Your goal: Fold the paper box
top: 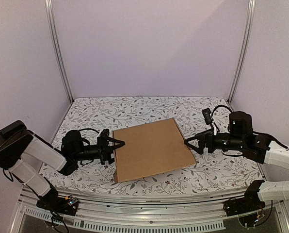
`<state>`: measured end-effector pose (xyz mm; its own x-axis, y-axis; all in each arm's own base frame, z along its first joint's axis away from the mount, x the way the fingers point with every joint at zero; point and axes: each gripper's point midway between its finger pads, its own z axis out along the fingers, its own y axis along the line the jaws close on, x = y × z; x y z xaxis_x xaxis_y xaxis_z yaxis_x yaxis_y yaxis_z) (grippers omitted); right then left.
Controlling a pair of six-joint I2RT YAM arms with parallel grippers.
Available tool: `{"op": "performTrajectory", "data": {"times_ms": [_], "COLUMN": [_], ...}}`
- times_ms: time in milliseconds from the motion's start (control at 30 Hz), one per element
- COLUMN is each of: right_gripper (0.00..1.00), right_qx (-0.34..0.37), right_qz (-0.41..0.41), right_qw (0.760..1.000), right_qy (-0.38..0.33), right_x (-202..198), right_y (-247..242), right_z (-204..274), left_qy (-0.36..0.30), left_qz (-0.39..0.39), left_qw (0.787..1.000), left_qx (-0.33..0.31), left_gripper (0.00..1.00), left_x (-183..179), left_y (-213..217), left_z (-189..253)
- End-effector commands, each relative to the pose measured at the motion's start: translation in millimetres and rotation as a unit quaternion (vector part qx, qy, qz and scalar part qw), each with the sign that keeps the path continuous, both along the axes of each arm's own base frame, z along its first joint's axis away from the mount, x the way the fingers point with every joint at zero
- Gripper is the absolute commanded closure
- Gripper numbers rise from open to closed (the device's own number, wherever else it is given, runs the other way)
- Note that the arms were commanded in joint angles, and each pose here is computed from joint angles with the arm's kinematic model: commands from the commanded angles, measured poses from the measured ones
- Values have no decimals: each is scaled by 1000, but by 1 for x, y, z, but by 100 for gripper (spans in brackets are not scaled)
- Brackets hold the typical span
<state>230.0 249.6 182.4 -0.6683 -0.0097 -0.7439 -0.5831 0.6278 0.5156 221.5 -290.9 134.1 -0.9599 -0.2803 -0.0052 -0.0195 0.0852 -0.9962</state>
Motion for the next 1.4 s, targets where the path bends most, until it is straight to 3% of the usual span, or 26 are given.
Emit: {"op": "performTrajectory", "data": {"times_ms": [0,67,200,333,533,700,800,933,1000,1233,1367], "right_gripper": [1,1,1,1,1,1,1,1,1,1,6], "right_qx": [-59,-60,-67,-132,-265,-373,-401,-411,-411,-409,-399], "right_qz": [91,102,200,276,291,286,273,268,256,259,249], "right_qw": [982,967,892,788,651,488,415,380,376,374,396], "right_qy": [-153,-226,-399,-534,-650,-735,-770,-784,-790,-791,-789], "right_x": [-38,-46,-93,-122,-126,-128,-130,-134,-136,-137,-137], "right_y": [4,3,5,4,11,30,41,60,70,97,103], "right_z": [38,63,108,125,114,102,103,99,103,90,89], "left_qy": [5,1,-36,-81,-91,-98,-87,-77,-76,-79,-80], "left_qz": [-79,-102,-165,-201,-231,-239,-244,-243,-243,-245,-246], "left_qw": [996,993,984,975,968,966,966,967,967,966,966], "left_qx": [-36,-56,-64,-51,-32,-21,-16,-12,-10,-7,-1], "left_gripper": [77,79,82,83,83,83,83,84,84,84,83], "left_x": [-16,-19,-36,-48,-62,-67,-70,-71,-71,-73,-72], "left_y": [4,12,27,34,39,41,41,42,42,43,42], "left_z": [40,60,90,106,113,113,105,98,96,92,90]}}
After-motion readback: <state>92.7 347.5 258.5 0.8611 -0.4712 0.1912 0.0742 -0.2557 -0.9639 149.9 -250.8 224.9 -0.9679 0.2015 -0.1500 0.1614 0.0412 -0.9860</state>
